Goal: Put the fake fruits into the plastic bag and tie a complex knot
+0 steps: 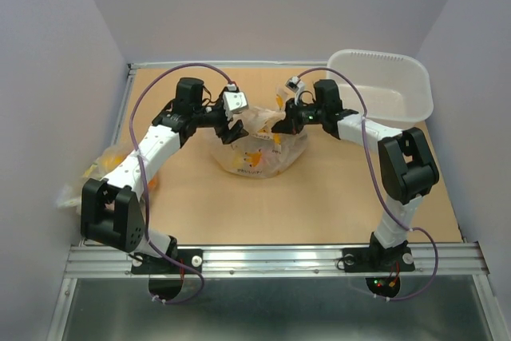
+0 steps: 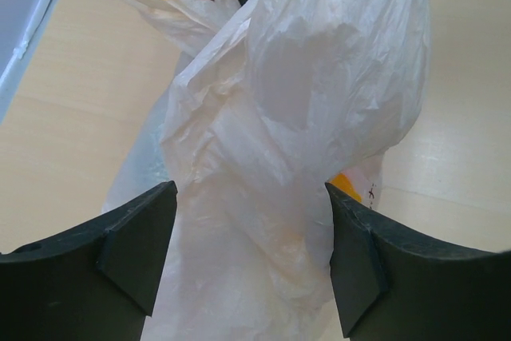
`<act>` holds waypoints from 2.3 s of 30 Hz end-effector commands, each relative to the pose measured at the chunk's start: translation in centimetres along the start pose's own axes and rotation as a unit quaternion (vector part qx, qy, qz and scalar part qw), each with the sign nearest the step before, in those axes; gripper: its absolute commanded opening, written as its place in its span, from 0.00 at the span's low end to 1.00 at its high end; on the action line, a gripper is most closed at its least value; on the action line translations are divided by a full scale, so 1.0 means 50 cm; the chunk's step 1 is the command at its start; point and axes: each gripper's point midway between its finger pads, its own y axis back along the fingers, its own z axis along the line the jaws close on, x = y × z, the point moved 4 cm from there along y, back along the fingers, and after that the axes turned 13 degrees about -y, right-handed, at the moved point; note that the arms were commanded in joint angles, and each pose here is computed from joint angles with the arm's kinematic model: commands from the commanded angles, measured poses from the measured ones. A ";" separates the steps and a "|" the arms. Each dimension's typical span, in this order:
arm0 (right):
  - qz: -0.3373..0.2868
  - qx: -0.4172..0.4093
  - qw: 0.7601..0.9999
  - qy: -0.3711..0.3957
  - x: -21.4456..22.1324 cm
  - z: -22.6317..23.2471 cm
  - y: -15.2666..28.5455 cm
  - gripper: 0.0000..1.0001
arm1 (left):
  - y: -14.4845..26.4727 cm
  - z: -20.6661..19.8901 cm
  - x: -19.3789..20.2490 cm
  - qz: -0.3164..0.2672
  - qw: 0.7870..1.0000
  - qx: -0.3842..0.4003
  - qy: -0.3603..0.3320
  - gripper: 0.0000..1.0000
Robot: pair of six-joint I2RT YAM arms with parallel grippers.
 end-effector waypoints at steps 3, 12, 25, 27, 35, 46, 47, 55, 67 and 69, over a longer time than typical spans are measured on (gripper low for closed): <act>-0.006 -0.046 0.996 0.071 -0.047 0.059 0.014 0.01 | 0.042 0.056 -0.060 -0.021 0.997 -0.051 -0.048 0.83; 0.006 -0.064 0.994 0.086 -0.042 0.061 0.014 0.00 | 0.008 0.058 -0.054 -0.043 0.999 -0.006 -0.033 0.84; 0.027 -0.112 0.988 0.099 -0.055 0.070 0.000 0.01 | -0.074 0.052 -0.054 -0.088 0.987 0.132 -0.013 0.18; 0.032 -0.117 0.988 0.096 -0.052 0.071 -0.004 0.03 | -0.083 0.048 -0.056 -0.090 0.986 0.138 -0.014 0.14; 0.024 -0.088 0.993 0.070 -0.053 0.060 0.006 0.38 | -0.091 0.027 -0.064 -0.097 0.984 0.148 -0.002 0.02; -0.025 -0.018 0.999 0.028 -0.063 0.045 0.094 0.86 | -0.064 0.039 -0.058 -0.090 0.987 0.133 0.009 0.02; -0.024 -0.014 0.999 0.023 -0.055 0.042 0.098 0.86 | -0.062 0.039 -0.058 -0.089 0.987 0.133 0.011 0.02; -0.017 -0.031 0.999 0.008 -0.059 0.036 0.090 0.79 | -0.049 0.047 -0.048 -0.068 0.991 0.118 0.011 0.30; -0.042 -0.066 0.996 0.037 -0.115 0.034 0.046 0.39 | -0.022 0.083 -0.042 -0.045 0.996 0.077 0.015 0.61; -0.038 -0.074 0.995 0.048 -0.112 0.037 0.045 0.29 | -0.021 0.095 -0.037 -0.037 0.997 0.066 0.010 0.64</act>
